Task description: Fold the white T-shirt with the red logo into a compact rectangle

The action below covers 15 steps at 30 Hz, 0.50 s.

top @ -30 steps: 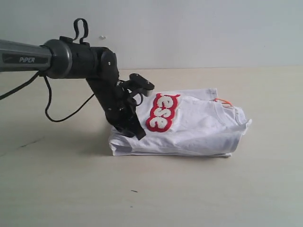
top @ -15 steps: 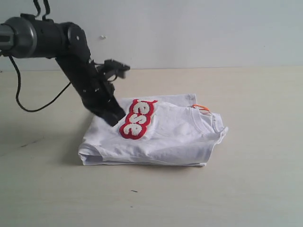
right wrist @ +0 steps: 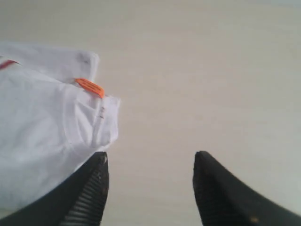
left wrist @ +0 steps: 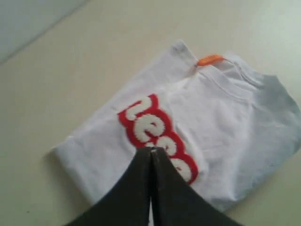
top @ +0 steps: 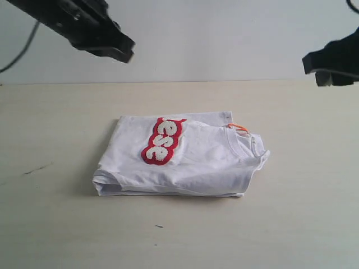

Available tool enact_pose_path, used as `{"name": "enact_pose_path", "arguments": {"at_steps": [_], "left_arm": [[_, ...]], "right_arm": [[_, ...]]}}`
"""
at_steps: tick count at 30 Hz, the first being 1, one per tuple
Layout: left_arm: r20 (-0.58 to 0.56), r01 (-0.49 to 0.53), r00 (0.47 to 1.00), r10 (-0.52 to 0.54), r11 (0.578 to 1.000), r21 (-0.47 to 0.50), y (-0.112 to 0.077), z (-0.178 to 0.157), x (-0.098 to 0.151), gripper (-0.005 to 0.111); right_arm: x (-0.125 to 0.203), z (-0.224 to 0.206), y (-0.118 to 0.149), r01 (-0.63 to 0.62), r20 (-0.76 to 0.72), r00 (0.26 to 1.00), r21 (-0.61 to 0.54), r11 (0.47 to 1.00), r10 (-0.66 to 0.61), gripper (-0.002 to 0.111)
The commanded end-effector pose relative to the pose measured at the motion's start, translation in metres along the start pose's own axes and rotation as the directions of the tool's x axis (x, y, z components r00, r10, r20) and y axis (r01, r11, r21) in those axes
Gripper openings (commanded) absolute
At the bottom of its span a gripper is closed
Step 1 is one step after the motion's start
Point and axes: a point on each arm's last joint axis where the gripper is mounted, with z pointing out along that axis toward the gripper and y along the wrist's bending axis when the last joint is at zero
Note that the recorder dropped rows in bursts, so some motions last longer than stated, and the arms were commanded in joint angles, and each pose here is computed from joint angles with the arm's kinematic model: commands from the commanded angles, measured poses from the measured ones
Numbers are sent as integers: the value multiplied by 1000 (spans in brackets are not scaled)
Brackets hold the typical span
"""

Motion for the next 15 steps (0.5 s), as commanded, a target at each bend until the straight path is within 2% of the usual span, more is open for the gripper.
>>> {"name": "enact_pose_path", "arguments": {"at_steps": [1, 4, 7, 11, 15], "left_arm": [[170, 122, 981, -97, 983, -139, 21, -64, 18, 0], [323, 236, 933, -158, 947, -220, 28, -105, 37, 0], [466, 325, 869, -165, 901, -288, 24, -141, 57, 0], [617, 401, 776, -131, 857, -323, -2, -179, 85, 0], [707, 429, 703, -79, 840, -333, -34, -206, 117, 0]], "right_arm": [[6, 43, -8, -71, -124, 990, -14, 997, 68, 54], [3, 46, -1, -81, -100, 992, -86, 993, 73, 54], [-1, 39, 4, -84, -56, 996, -148, 985, 76, 54], [-5, 27, 4, -60, 0, 998, -162, 985, 61, 54], [-7, 12, 2, -57, 43, 997, -166, 984, 65, 54]]}}
